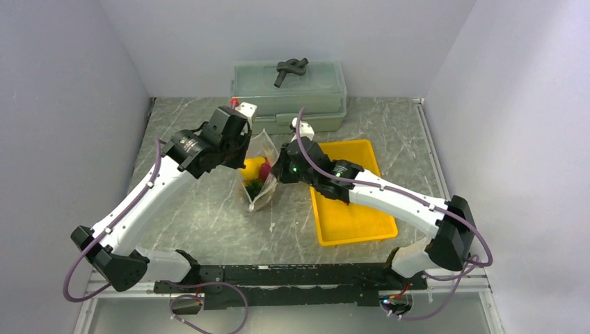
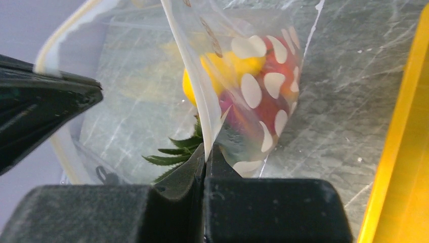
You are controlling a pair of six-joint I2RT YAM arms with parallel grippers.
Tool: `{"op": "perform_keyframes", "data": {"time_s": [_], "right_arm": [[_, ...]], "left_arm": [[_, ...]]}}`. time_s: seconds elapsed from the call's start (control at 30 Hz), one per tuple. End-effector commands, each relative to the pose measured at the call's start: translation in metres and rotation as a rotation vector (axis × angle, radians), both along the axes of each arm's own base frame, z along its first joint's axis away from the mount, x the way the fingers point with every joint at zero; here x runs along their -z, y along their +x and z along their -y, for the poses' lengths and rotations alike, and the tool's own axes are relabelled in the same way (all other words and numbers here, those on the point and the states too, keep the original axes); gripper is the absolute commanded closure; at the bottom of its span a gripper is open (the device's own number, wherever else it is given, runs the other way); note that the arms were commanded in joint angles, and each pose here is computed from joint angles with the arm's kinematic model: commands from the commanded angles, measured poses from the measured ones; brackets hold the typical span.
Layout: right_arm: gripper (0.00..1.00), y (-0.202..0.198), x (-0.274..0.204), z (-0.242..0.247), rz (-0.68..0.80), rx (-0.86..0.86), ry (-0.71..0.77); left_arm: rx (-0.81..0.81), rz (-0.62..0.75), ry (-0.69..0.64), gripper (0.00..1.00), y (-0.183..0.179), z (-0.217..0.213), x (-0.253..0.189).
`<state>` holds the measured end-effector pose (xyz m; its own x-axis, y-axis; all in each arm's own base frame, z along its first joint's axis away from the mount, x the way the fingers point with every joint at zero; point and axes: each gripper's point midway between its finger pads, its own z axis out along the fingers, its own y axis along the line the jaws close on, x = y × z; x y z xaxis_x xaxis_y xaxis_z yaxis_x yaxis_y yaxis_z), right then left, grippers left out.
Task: Place the food in the zip-top bag and seal the zipper
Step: Adjust the zipper food storage bag at the center of the board.
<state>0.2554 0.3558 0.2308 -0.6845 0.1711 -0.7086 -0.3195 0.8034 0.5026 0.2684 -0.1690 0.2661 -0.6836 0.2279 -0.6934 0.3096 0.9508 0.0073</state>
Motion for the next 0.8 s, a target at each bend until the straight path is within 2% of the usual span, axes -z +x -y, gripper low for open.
{"op": "perform_keyframes", "data": {"time_s": [0.0, 0.2, 0.37, 0.53, 0.77], "right_arm": [[1.0, 0.005, -0.02, -0.024, 0.011, -0.025, 0.113], [1.0, 0.008, -0.012, -0.037, -0.009, -0.042, 0.119], [1.0, 0.006, 0.025, -0.038, -0.067, -0.04, 0.078], [1.0, -0.003, 0.058, -0.026, -0.116, -0.025, 0.034], [0.98, -0.013, 0.077, -0.004, -0.144, 0.015, -0.001]], "left_arm": [[-0.034, 0.117, 0.026, 1.0, 0.012, -0.017, -0.038], [-0.032, 0.111, 0.034, 1.0, 0.012, -0.019, -0.038], [0.02, 0.044, -0.02, 1.0, 0.008, -0.001, -0.005], [0.027, -0.02, -0.042, 1.0, 0.003, 0.006, 0.025], [0.054, 0.002, -0.085, 1.0, 0.002, 0.013, 0.025]]}}
